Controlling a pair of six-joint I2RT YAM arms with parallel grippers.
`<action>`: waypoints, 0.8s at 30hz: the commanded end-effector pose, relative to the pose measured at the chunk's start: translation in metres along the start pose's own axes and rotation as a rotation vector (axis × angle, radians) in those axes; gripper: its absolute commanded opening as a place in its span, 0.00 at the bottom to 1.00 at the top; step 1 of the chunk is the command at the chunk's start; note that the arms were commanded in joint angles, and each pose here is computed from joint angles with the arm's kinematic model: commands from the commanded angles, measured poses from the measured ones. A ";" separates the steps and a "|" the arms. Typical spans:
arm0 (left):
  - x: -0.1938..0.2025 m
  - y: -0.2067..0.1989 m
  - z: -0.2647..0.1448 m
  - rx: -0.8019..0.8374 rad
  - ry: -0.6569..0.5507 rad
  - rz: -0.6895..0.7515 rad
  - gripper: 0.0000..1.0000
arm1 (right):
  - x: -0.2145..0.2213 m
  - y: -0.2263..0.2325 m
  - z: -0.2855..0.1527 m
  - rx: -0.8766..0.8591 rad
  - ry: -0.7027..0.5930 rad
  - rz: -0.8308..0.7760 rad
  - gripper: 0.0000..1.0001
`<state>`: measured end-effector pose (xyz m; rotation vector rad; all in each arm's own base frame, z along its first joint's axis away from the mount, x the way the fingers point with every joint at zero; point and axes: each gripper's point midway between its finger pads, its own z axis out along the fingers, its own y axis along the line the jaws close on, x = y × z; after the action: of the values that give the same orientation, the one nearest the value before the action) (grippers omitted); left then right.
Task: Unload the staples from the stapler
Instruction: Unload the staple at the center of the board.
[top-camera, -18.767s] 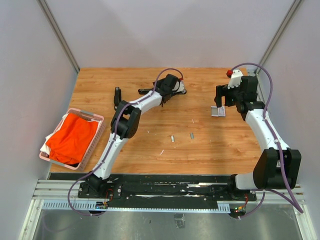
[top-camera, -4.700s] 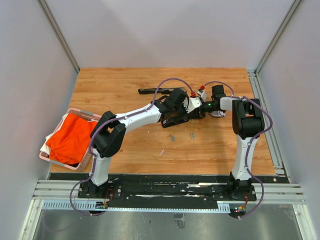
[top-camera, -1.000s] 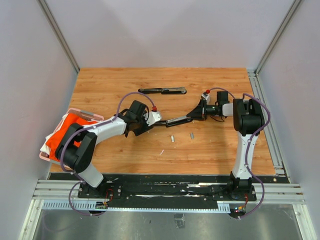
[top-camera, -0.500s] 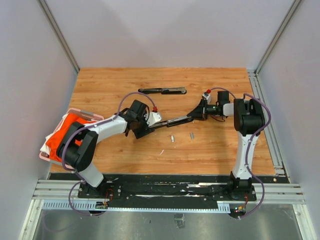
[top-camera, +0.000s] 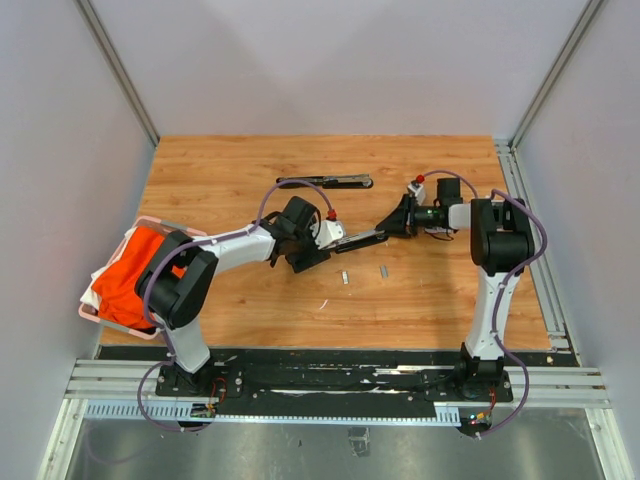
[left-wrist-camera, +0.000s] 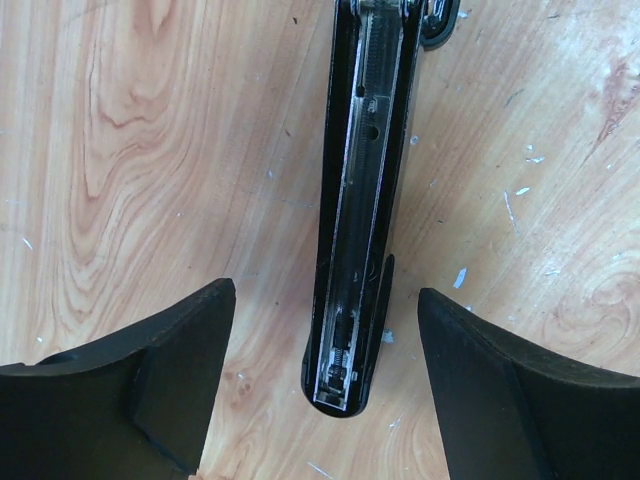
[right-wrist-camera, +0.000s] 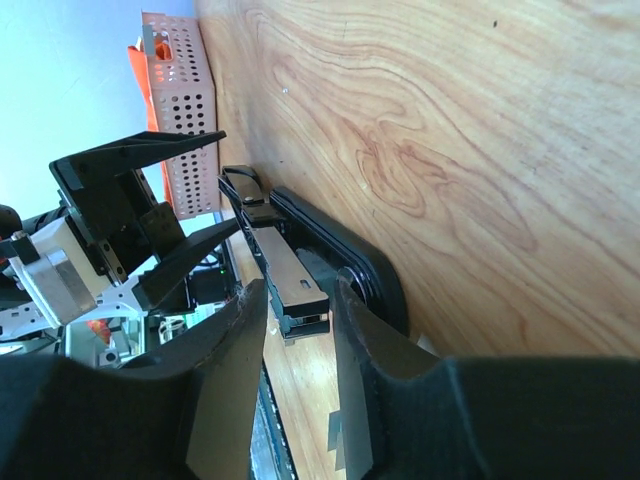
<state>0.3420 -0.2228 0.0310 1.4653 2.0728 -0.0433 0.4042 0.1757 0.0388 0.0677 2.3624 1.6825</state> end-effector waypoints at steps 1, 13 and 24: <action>-0.010 0.004 -0.002 -0.010 -0.031 -0.011 0.78 | -0.013 -0.014 -0.011 0.097 -0.055 -0.030 0.36; -0.005 -0.001 -0.002 0.019 -0.003 -0.016 0.70 | -0.026 0.008 -0.033 0.242 -0.070 -0.183 0.49; -0.016 -0.009 -0.004 0.091 -0.012 -0.043 0.63 | -0.045 0.047 -0.071 0.397 -0.137 -0.539 0.53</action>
<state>0.3380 -0.2287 0.0365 1.4674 2.1035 -0.0985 0.4185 0.1381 0.0874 -0.1950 2.3757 1.1206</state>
